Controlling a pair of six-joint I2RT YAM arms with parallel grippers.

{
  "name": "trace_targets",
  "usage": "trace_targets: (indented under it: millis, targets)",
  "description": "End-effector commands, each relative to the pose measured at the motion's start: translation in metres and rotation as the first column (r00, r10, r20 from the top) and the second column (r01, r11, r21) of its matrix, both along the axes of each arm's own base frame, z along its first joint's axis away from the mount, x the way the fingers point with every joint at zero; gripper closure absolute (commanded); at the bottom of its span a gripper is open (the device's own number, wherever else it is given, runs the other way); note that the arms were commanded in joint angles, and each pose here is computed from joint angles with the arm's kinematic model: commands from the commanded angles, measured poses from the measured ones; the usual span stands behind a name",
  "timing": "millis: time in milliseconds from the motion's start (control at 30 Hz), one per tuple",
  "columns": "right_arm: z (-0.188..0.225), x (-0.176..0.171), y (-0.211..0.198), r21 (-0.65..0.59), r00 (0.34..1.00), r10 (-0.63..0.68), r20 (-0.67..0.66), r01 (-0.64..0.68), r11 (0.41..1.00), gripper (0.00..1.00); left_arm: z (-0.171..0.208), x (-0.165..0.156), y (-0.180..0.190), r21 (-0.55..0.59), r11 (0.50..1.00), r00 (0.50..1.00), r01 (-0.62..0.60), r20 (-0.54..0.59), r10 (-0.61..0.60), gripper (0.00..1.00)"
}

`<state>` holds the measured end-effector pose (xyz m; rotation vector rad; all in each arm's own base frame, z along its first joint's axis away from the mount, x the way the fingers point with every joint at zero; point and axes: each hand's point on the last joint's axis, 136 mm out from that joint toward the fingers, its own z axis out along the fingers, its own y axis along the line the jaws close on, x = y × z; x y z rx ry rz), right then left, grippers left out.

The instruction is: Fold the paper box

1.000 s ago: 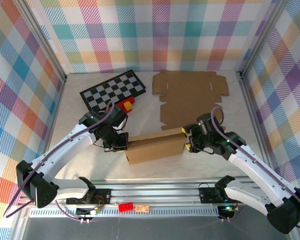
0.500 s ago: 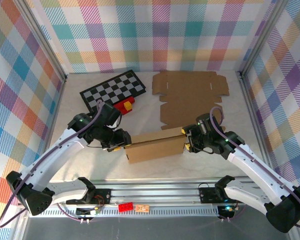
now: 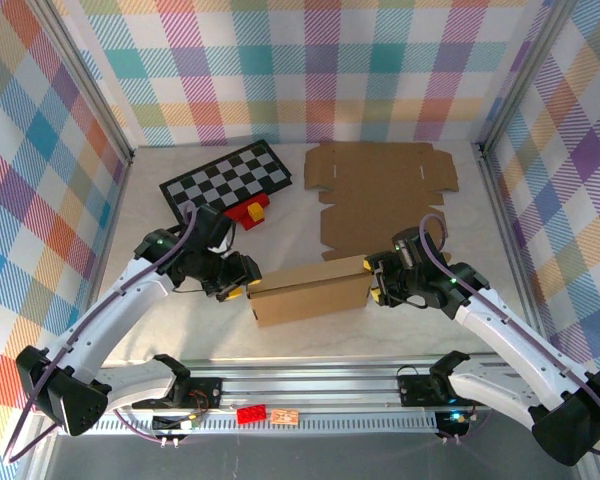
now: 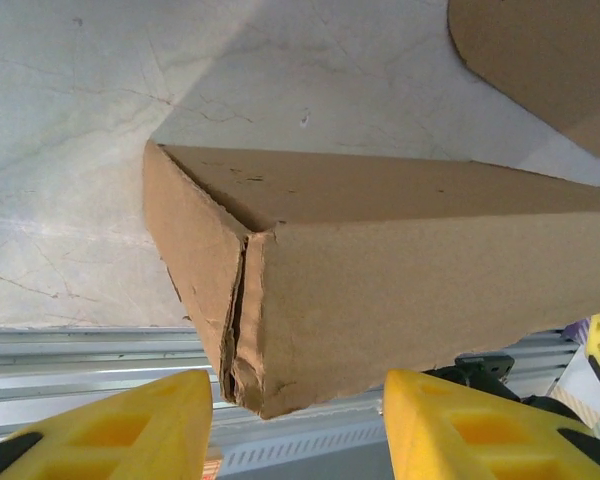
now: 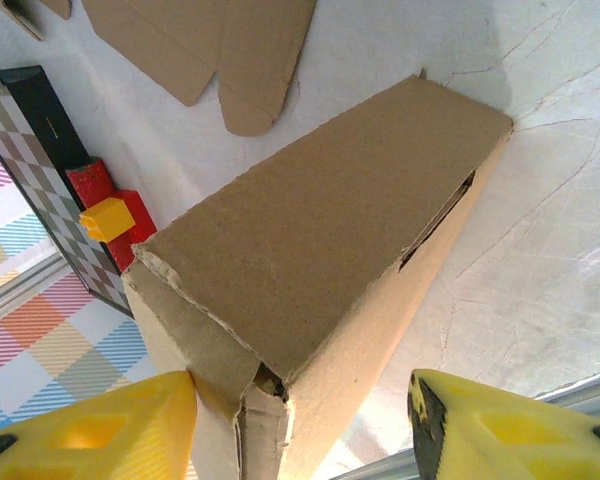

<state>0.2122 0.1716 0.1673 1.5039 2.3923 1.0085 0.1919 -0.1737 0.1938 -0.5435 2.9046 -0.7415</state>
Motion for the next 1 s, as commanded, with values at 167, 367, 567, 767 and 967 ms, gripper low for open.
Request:
trace_targets:
  millis: [167, 367, 567, 767, 967]
  targets:
    - [-0.031, -0.022, -0.010, -0.070, 0.992, 0.018, -0.122, -0.027, 0.997, 0.42, -0.014, -0.005, 0.010, 0.047, 0.999, 1.000, 0.018, -0.016, -0.017, 0.57]
    - [-0.035, -0.025, -0.013, -0.077, 0.991, 0.016, -0.134, -0.027, 0.997, 0.43, -0.023, -0.007, 0.012, 0.053, 0.998, 1.000, 0.017, -0.020, -0.016, 0.66]
    - [-0.040, -0.030, -0.015, -0.086, 0.988, 0.013, -0.154, -0.027, 0.996, 0.44, -0.028, -0.010, 0.015, 0.062, 0.998, 1.000, 0.021, -0.024, -0.019, 0.73]
    - [-0.055, -0.042, -0.021, -0.087, 0.976, -0.019, -0.215, 0.001, 0.996, 0.47, -0.033, -0.012, 0.015, 0.061, 0.998, 0.999, 0.022, -0.030, -0.020, 0.74]
    - [-0.049, -0.040, -0.023, -0.102, 0.981, -0.014, -0.195, -0.006, 0.995, 0.49, -0.033, -0.012, 0.014, 0.059, 0.998, 0.999, 0.032, -0.030, -0.031, 0.77]
